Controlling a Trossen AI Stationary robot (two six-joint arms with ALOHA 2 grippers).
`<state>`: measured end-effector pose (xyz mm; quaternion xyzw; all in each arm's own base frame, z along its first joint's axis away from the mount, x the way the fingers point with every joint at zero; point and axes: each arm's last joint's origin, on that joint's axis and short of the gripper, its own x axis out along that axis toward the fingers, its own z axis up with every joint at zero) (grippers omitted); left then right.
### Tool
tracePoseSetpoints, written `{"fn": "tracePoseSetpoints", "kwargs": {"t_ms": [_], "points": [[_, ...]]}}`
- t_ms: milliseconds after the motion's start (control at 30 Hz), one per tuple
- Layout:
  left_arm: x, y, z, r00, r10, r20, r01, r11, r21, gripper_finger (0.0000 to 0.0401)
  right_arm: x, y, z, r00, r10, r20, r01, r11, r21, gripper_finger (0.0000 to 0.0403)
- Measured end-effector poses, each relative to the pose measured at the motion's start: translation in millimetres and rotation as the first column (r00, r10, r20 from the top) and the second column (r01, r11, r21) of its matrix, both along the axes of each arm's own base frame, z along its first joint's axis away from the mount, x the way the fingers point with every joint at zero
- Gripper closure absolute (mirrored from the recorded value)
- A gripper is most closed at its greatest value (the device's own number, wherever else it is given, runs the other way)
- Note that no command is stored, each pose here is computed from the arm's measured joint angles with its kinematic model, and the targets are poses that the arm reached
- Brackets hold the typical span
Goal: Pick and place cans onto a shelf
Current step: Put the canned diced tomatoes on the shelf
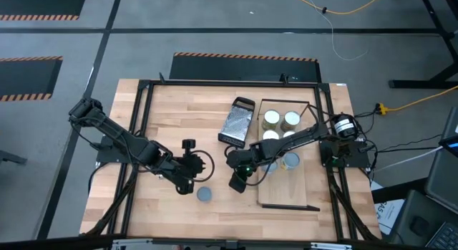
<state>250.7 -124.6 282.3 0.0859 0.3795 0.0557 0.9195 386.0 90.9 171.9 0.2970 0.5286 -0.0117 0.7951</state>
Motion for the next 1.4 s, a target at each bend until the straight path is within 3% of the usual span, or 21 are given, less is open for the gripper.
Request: {"fn": "tracePoseSetpoints", "kwargs": {"t_ms": [300,467,700,833,967,1200,1400], "points": [[0.0,0.0,0.0,1.0,0.0,0.0,0.0,1.0,0.0,0.0346,-0.8,2.3,-0.1,0.995,0.095,0.023,-0.094,0.995,-0.03,0.035],[0.0,0.0,0.0,1.0,0.0,0.0,0.0,1.0,0.0,0.0346,-1.0,4.2,0.0,0.97,0.237,0.058,-0.235,0.971,-0.041,0.0396],[0.1,0.1,0.0,1.0,0.0,0.0,0.0,1.0,0.0,0.0346,-4.3,6.6,-1.1,0.896,0.432,0.099,-0.432,0.901,-0.021,0.0399],[0.0,0.0,0.0,1.0,0.001,0.0,-0.001,1.0,0.0,0.0346,-4.9,5.2,-0.9,0.884,0.456,0.105,-0.46,0.888,0.013,0.0399],[0.0,0.0,0.0,1.0,0.0,0.001,0.0,1.0,0.0,0.0346,-7.1,4.3,-2.1,0.859,0.503,0.097,-0.504,0.863,-0.014,0.0399],[0.0,0.0,0.0,1.0,0.0,0.0,0.0,1.0,0.0,0.0346,-8.3,3.1,-2.4,0.874,0.48,0.072,-0.482,0.876,0.007,0.0388],[0.0,0.0,0.0,1.0,0.001,0.001,-0.001,1.0,0.0,0.0346,-7.8,2.5,-1.9,0.872,0.482,0.079,-0.484,0.875,0.003,0.0338]]}}
